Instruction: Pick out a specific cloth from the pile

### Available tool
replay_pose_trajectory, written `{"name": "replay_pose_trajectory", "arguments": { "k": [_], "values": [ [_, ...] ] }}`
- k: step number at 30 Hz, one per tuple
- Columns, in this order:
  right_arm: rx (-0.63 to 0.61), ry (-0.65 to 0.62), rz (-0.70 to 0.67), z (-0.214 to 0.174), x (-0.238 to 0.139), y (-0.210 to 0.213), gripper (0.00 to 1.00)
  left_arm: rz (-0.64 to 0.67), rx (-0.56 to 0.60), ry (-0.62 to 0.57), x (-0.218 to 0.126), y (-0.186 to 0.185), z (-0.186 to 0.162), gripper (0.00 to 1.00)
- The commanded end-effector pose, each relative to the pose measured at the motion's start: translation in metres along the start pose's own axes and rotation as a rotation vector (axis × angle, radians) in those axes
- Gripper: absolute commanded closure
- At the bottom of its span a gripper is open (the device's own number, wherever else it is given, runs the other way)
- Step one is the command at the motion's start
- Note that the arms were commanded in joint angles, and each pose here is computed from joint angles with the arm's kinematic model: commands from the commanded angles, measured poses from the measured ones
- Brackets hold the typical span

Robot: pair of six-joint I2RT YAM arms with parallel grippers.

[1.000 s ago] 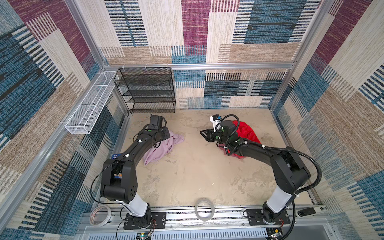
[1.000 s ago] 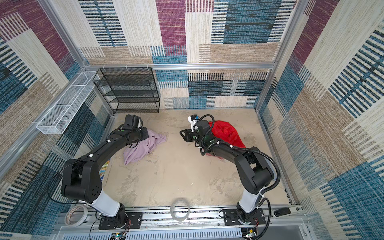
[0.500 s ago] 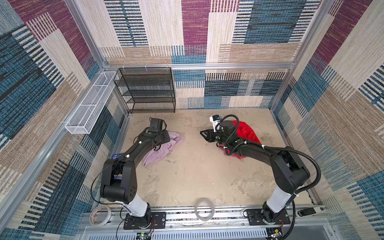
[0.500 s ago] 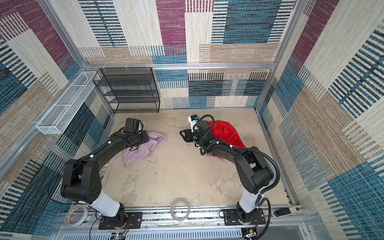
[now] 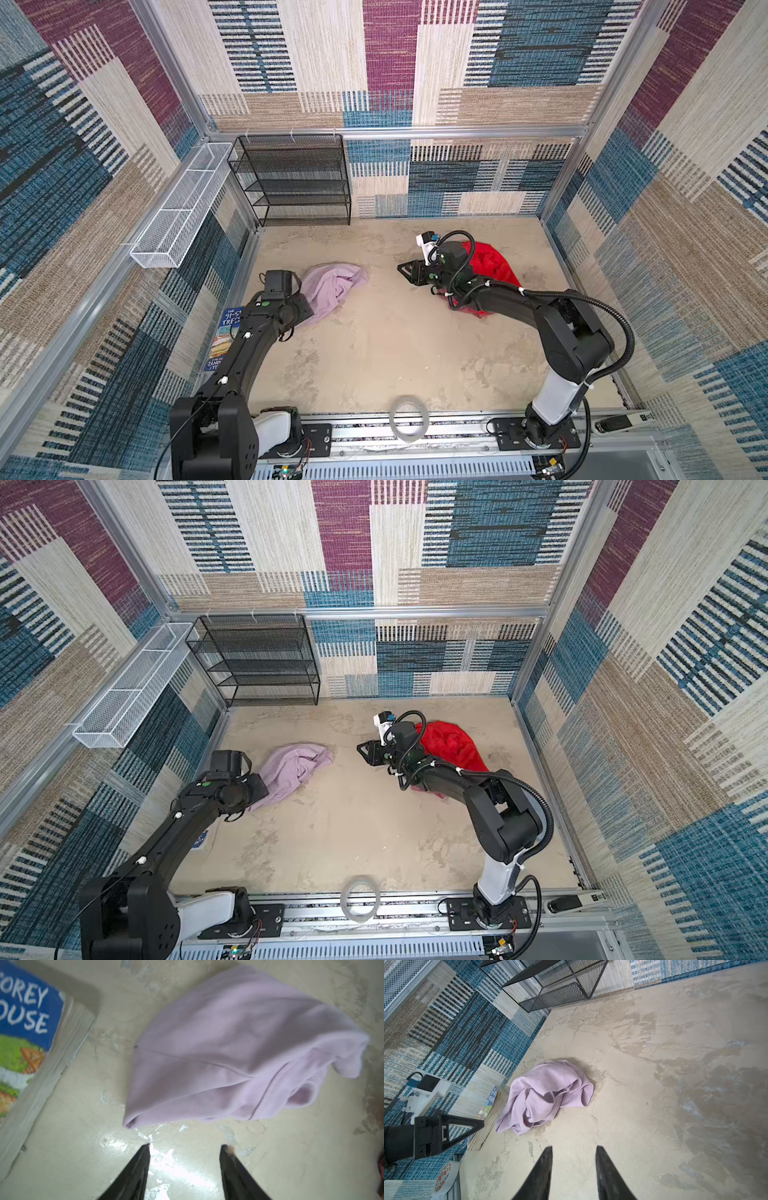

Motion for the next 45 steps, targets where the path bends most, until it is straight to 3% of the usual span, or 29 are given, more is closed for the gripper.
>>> {"name": "replay_pose_trajectory", "arguments": {
  "k": [1,12,21,26,29,35,40,45],
  "values": [
    [0.000,-0.020,0.044,0.007,0.000,0.008,0.62,-0.072,-0.121,0.025,0.008,0.009,-0.005,0.41],
    [0.000,-0.023,0.044,0.009,-0.001,0.010,0.62,-0.128,-0.321,-0.001,0.034,0.034,0.002,0.39],
    [-0.008,-0.023,0.037,0.011,0.001,0.010,0.62,-0.141,-0.381,-0.005,0.052,0.044,0.011,0.51],
    [-0.015,-0.024,0.025,0.013,0.002,0.010,0.62,-0.155,-0.370,-0.009,0.058,0.042,0.021,0.71],
    [-0.015,-0.027,0.016,0.014,0.002,0.009,0.62,-0.175,-0.367,-0.019,0.057,0.039,0.025,0.98],
    [-0.015,-0.027,0.012,0.016,0.004,0.009,0.62,-0.182,-0.319,-0.097,0.019,0.032,0.034,1.00],
    [-0.009,-0.019,0.013,0.016,0.007,0.007,0.62,-0.170,-0.203,-0.149,-0.019,0.012,0.042,1.00],
    [0.003,-0.018,0.020,0.013,0.005,0.008,0.63,-0.199,-0.057,-0.161,-0.035,-0.028,0.056,1.00]
  ]
}}
Point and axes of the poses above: each gripper's point midway between its finger pads, its own x axis out along the fingers, its own y axis along the line the jaws close on, z = x × y, the point moved 4 cm from there along -x, back along the fingers, and after that the axes turned 7 degrees about x, right-handed, at the moved point
